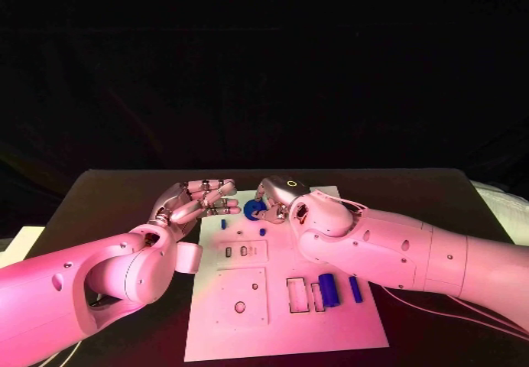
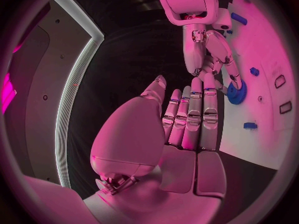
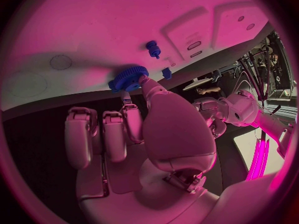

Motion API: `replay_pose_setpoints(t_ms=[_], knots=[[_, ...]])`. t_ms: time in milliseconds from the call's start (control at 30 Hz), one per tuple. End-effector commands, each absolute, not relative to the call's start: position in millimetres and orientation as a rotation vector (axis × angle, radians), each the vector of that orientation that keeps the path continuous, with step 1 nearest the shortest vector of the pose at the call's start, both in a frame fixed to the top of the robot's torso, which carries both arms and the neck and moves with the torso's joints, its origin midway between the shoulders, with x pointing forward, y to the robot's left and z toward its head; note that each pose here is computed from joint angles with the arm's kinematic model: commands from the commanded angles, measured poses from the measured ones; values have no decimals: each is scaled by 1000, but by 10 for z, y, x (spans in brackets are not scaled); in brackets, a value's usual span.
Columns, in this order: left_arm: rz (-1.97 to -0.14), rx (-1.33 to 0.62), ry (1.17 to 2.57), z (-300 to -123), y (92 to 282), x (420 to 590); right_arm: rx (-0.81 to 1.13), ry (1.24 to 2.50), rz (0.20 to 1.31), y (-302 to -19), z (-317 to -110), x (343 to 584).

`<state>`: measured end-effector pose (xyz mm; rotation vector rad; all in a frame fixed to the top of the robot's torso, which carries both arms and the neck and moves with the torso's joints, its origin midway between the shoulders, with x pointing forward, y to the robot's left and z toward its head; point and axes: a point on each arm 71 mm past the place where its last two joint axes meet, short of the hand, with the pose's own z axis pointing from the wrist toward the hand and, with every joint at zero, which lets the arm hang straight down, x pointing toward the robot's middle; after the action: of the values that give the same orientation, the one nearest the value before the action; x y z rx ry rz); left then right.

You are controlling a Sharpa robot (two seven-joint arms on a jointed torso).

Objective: Assemble the parts on the task board

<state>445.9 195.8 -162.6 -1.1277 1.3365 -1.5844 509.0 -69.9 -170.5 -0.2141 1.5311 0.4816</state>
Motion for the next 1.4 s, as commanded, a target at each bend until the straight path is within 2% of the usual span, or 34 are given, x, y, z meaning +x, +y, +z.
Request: replay_pose_setpoints(t_ms=[33, 400, 667, 767, 900, 1133, 1400], knots=[[-1610, -1119, 1337, -1609, 1938, 4455, -234, 1553, 472, -695, -1721, 5093], [-1609, -1120, 1338, -1610, 1943, 4453, -228, 1568, 480, -724, -1732, 5098], [-1610, -1121, 1341, -1611, 1935, 4453, -198, 1676, 459, -769, -1800, 5144], [-1609, -1121, 1341, -1612, 1938, 4455, -179, 1665, 463, -794, -1789, 5150], [-1608, -1121, 1341, -1612, 1941, 4456, -142, 1591, 511, -856, -1720, 5123], [-1602, -1122, 1338, -1613, 1967, 4457, -64, 1490, 608, -1132, -1534, 4995], [-1596, -1128, 1329, -1621, 2017, 4480, 24, 1570, 671, -1841, -1331, 4907]])
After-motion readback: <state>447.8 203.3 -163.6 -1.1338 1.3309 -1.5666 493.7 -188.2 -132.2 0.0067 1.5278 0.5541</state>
